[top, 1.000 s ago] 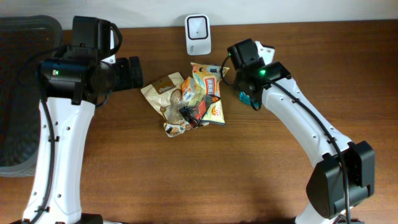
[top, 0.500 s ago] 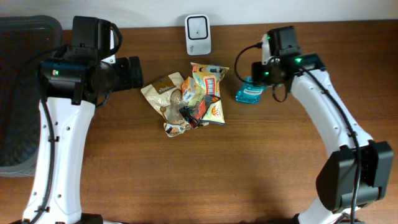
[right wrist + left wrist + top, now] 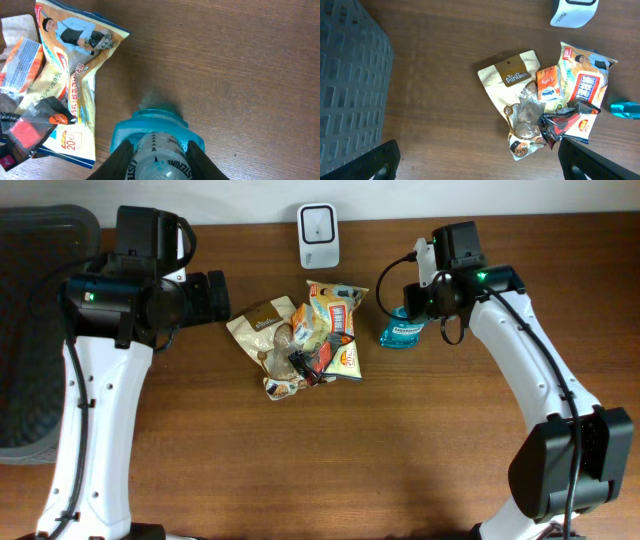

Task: Scan the item barcode

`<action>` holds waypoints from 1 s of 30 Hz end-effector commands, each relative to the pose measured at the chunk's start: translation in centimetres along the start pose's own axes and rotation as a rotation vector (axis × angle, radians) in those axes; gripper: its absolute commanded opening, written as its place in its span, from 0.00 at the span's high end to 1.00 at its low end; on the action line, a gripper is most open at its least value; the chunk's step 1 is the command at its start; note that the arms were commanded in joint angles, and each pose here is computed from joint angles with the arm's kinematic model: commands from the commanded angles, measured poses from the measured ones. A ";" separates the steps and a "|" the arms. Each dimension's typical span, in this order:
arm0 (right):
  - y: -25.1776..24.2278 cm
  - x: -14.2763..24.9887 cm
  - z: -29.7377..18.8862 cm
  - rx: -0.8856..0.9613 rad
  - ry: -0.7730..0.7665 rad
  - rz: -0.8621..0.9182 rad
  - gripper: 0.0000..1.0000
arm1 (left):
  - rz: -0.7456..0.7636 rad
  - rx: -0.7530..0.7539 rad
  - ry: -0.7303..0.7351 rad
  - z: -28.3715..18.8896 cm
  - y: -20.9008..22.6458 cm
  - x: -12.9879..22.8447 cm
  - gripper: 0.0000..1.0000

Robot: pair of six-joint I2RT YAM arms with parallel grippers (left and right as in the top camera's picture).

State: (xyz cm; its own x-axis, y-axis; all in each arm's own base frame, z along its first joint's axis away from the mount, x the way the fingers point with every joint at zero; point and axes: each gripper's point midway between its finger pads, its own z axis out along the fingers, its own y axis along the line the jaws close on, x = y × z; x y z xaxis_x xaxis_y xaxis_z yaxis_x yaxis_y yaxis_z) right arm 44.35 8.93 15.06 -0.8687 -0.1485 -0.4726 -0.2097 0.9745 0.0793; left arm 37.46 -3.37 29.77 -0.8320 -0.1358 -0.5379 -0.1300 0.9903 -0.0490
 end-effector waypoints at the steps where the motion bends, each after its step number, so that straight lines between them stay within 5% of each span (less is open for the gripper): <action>1: 0.9 0.8 0.2 -0.010 0.030 -0.006 0.65 | -0.012 -0.009 0.000 0.0 0.2 -0.1 0.01; 18: 1.0 -1.3 -2.0 0.039 -0.016 0.080 0.26 | -0.012 -0.009 0.000 0.0 0.2 -0.1 0.01; 21: 0.5 -2.1 -4.7 0.078 -0.018 0.112 0.00 | -0.012 -0.009 0.000 0.0 0.2 -0.1 0.01; 30: 1.3 -1.4 -12.7 0.062 -0.037 0.196 0.02 | -0.012 -0.009 0.000 0.0 0.2 -0.1 0.01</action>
State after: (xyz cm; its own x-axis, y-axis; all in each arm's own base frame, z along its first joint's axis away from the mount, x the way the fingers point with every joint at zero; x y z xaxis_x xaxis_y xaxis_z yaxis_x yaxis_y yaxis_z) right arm 41.03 8.51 23.16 -0.9056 0.0063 -0.4241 -0.0370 0.9949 0.0938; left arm 37.40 -3.36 29.73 -0.8334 -0.1356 -0.5358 -0.1301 0.9903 -0.0482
